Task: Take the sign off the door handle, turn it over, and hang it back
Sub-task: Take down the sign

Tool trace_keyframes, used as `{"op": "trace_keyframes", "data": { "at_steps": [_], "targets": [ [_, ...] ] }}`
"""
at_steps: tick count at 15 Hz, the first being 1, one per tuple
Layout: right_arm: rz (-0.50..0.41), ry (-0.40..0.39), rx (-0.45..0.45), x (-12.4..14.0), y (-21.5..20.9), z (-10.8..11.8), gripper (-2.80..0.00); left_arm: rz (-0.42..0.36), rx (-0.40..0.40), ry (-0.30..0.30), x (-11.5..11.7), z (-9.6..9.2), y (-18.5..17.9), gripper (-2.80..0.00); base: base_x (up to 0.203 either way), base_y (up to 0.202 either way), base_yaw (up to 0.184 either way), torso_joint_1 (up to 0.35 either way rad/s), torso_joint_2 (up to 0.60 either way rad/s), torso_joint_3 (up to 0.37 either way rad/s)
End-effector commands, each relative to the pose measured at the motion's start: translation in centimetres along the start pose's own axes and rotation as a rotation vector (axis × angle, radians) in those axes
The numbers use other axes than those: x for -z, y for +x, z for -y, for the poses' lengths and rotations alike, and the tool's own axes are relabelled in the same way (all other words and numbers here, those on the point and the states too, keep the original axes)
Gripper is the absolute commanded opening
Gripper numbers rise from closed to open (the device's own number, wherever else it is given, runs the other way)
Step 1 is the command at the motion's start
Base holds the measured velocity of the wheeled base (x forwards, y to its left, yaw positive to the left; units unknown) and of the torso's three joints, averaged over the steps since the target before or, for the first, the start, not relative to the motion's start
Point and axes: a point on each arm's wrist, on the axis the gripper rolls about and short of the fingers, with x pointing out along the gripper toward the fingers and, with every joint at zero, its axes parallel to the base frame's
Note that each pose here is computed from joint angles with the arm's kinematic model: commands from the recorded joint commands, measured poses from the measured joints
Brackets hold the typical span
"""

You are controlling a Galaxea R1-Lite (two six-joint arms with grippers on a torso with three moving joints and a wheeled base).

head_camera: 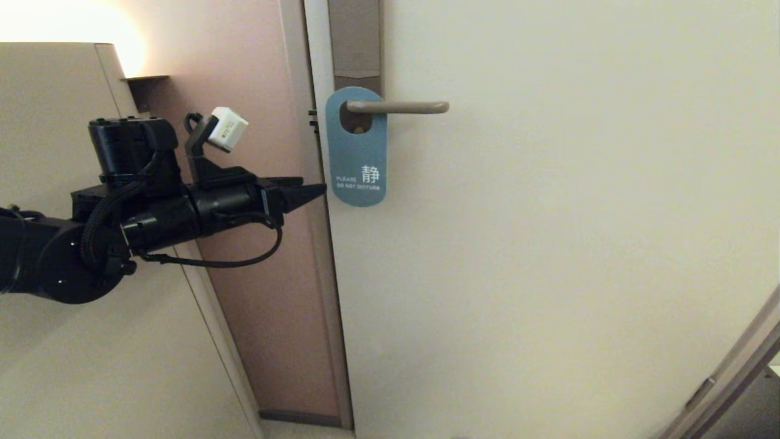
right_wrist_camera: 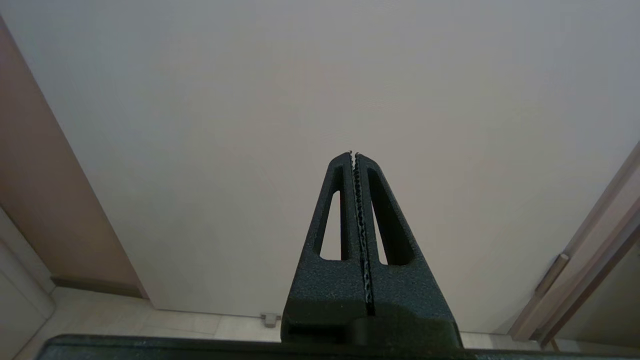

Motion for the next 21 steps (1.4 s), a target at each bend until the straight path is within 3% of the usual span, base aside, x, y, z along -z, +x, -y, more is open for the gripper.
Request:
{"op": "trace_keyframes", "data": {
  "at_steps": [1,10,18,21],
  "targets": [
    [0.000,0.000,0.001,0.0,0.0,0.0,-2.80,0.011,0.042,0.005,-0.1,-0.1,-0.1,0.00,0.000,0.000,0.000,0.000,0.00,0.000],
    [0.000,0.000,0.001,0.0,0.0,0.0,-2.80,0.010,0.201,0.004,0.6,-0.9,1.2,0.00,0.000,0.000,0.000,0.000,0.00,0.000],
    [-0.001,0.000,0.000,0.0,0.0,0.0,-2.80,0.038,0.206,0.025,0.2,-2.7,4.1,0.00,0.000,0.000,0.000,0.000,0.00,0.000],
    [-0.001,0.000,0.000,0.0,0.0,0.0,-2.80,0.042,0.246,0.029,0.0,-2.7,4.3,0.00,0.000,0.000,0.000,0.000,0.00,0.000]
  ]
}}
